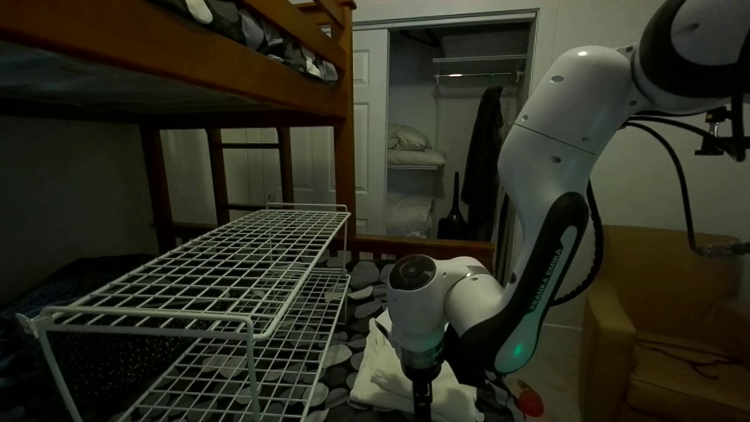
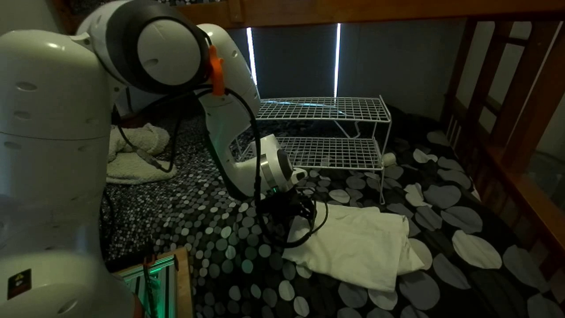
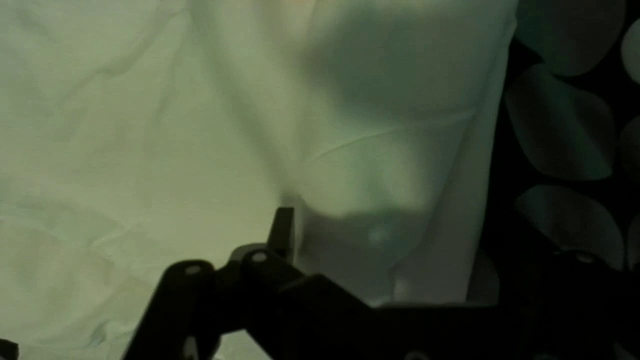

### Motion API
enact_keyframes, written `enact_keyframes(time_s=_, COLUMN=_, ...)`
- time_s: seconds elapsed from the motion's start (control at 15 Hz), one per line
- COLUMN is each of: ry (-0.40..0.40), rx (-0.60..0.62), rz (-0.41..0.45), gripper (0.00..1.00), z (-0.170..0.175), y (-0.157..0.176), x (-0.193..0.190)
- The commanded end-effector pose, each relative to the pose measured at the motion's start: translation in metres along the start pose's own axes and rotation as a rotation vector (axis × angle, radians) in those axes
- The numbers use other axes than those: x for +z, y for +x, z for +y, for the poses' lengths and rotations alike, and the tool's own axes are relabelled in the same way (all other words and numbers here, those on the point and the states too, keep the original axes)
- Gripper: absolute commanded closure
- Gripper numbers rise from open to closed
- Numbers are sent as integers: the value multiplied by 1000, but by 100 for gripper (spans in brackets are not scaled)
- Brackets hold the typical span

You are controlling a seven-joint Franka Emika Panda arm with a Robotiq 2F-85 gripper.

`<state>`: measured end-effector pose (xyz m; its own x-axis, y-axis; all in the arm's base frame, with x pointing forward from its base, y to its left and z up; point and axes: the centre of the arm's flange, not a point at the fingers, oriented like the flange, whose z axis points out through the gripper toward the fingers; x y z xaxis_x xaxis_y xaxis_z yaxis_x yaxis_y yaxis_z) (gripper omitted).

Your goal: Fold the sheet on the bed then put it on the bottom shelf

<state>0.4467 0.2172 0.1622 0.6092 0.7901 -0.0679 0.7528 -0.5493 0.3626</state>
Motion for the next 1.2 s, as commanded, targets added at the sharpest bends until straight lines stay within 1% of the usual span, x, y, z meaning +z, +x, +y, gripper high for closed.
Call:
enact_keyframes(time_s=0.0, ry=-37, rx=6, rz=11, gripper=0, z=-7, y=8, x=18)
enact_keyframes(time_s=0.13, ry=-51, rx=10, rz=13, gripper=1, z=-7, y=10, x=21)
enact_keyframes(time_s=0.2, ry=-54, rx=11, rz=15, gripper=3, z=-7, y=11, x=23)
enact_keyframes(time_s=0.27, ry=-56, rx=13, rz=17, gripper=19, z=-8, y=12, x=24)
enact_keyframes(time_s=0.33, ry=-61, rx=13, rz=19, gripper=28, z=-8, y=12, x=24)
enact_keyframes(time_s=0.4, ry=-73, rx=12, rz=21, gripper=28, z=-7, y=13, x=21)
enact_keyframes(time_s=0.53, ry=-98, rx=16, rz=25, gripper=44, z=-3, y=13, x=13)
enact_keyframes(time_s=0.73, ry=-123, rx=21, rz=34, gripper=68, z=6, y=11, x=-10)
enact_keyframes(time_s=0.87, ry=-145, rx=38, rz=43, gripper=82, z=17, y=8, x=-28)
enact_keyframes(time_s=0.93, ry=-159, rx=44, rz=44, gripper=91, z=24, y=6, x=-36)
enact_keyframes(time_s=1.0, ry=-173, rx=49, rz=48, gripper=97, z=30, y=5, x=-42)
enact_keyframes(time_s=1.07, ry=-184, rx=57, rz=51, gripper=100, z=37, y=4, x=-49)
enact_keyframes(time_s=1.13, ry=-195, rx=63, rz=51, gripper=100, z=44, y=2, x=-53)
